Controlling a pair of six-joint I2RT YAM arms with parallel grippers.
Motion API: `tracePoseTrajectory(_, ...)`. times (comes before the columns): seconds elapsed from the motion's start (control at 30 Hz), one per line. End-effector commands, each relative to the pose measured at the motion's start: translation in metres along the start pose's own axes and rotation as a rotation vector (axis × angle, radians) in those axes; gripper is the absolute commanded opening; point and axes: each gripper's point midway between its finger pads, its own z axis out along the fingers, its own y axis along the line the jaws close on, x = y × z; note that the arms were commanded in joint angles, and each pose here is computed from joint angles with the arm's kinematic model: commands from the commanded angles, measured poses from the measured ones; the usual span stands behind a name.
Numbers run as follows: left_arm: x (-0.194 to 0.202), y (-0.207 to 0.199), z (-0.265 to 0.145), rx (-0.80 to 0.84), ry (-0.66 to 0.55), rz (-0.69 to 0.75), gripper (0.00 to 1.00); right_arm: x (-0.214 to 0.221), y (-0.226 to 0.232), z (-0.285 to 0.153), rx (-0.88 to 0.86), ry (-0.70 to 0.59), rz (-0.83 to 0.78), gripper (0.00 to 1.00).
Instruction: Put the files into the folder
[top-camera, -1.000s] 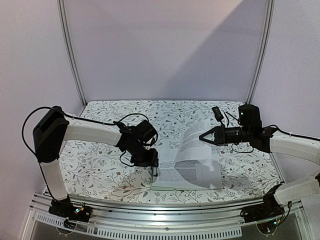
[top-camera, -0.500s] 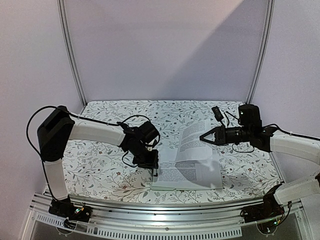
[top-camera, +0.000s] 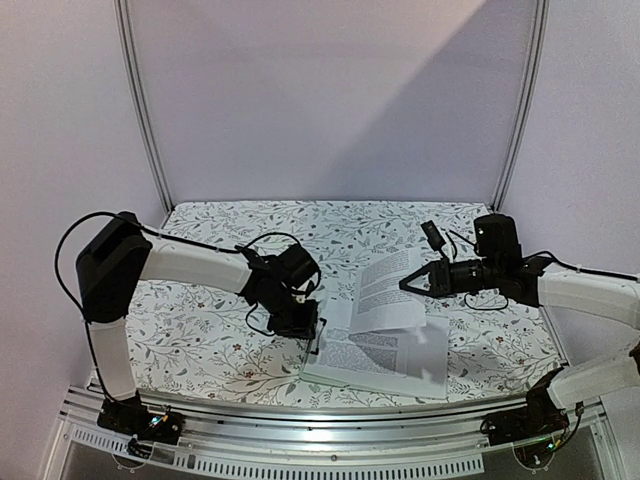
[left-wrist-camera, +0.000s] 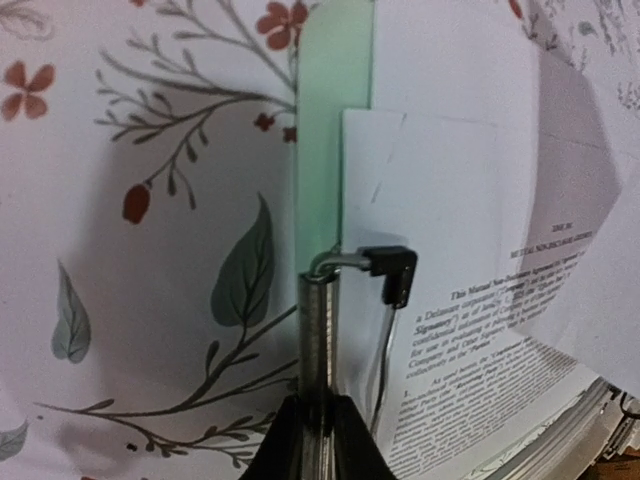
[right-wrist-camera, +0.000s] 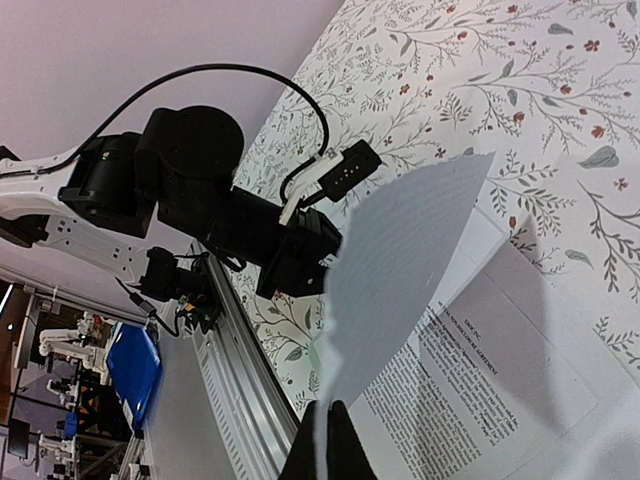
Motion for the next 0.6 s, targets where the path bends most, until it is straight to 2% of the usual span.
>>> tracePoseTrajectory(0.0,0.026,0.017,0.023,-0.051,0.082,-0.009,0.10,0.015,-0.003,0.003,-0.033,0.052,0.045,0.00)
tracePoseTrajectory(0.1,0.027,0.017,0.025,-0.049,0.087,-0.010,0.08,0.017,-0.001,0.001,-0.041,0.055,0.053,0.00)
tracePoseTrajectory(0.2,0.025,0.017,0.023,-0.050,0.078,-0.012,0.09,0.017,0.000,-0.002,-0.031,0.041,0.042,0.00)
tracePoseTrajectory(0.33,0.010,0.013,0.006,-0.070,0.010,0.003,0.29,0.015,-0.001,-0.004,-0.016,0.030,0.018,0.00)
tracePoseTrajectory(0.43,-0.001,0.003,-0.006,-0.061,-0.033,0.021,0.35,0.014,-0.001,-0.004,-0.017,0.028,0.015,0.00)
tracePoseTrajectory(0.57,-0.005,-0.004,-0.005,-0.052,-0.033,0.039,0.37,0.014,-0.001,-0.004,-0.016,0.030,0.017,0.00)
